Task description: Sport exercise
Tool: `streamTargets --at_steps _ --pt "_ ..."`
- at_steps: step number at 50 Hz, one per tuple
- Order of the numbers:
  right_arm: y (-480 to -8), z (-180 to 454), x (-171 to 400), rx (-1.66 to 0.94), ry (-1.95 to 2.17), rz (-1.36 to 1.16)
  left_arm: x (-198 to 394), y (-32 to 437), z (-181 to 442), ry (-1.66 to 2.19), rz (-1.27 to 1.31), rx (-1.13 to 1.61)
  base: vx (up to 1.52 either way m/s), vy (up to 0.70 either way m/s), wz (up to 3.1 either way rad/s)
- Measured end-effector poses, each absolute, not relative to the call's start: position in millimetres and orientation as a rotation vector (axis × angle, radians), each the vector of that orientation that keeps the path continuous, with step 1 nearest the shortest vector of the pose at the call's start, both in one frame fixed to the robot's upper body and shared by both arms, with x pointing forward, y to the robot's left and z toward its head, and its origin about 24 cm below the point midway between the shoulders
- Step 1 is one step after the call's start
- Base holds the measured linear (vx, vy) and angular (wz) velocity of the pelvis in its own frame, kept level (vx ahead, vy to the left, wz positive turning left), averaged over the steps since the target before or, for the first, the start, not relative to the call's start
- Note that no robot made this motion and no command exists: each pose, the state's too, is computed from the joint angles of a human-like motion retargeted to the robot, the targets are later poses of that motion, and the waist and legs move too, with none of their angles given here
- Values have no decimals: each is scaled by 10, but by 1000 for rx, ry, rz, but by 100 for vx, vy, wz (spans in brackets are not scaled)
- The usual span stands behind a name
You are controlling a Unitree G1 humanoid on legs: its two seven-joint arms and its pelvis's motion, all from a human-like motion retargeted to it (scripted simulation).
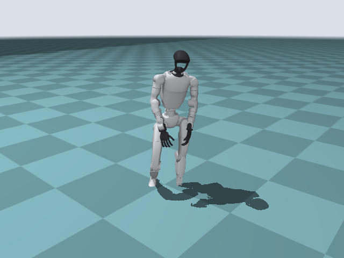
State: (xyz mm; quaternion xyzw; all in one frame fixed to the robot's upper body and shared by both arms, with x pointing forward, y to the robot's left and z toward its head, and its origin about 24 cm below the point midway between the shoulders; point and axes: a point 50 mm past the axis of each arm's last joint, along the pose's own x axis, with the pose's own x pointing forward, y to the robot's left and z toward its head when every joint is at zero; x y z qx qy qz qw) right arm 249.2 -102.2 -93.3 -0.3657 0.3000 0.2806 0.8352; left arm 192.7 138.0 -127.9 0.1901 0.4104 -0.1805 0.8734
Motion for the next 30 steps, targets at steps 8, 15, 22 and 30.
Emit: streamTargets --at_steps 8,15,22,30 --pt "-1038 -921 2510 -763 634 565 1938 1370 -1274 856 -353 379 0 0 0" --pt "-1064 -893 2536 -747 618 536 1972 1352 -1242 839 -326 338 0 0 0" --pt "-1089 -869 2550 -732 602 515 2014 1336 -1198 809 -309 307 0 0 0" --pt "-1100 -865 2538 -718 593 512 2040 1316 -1158 777 -309 293 0 0 0"
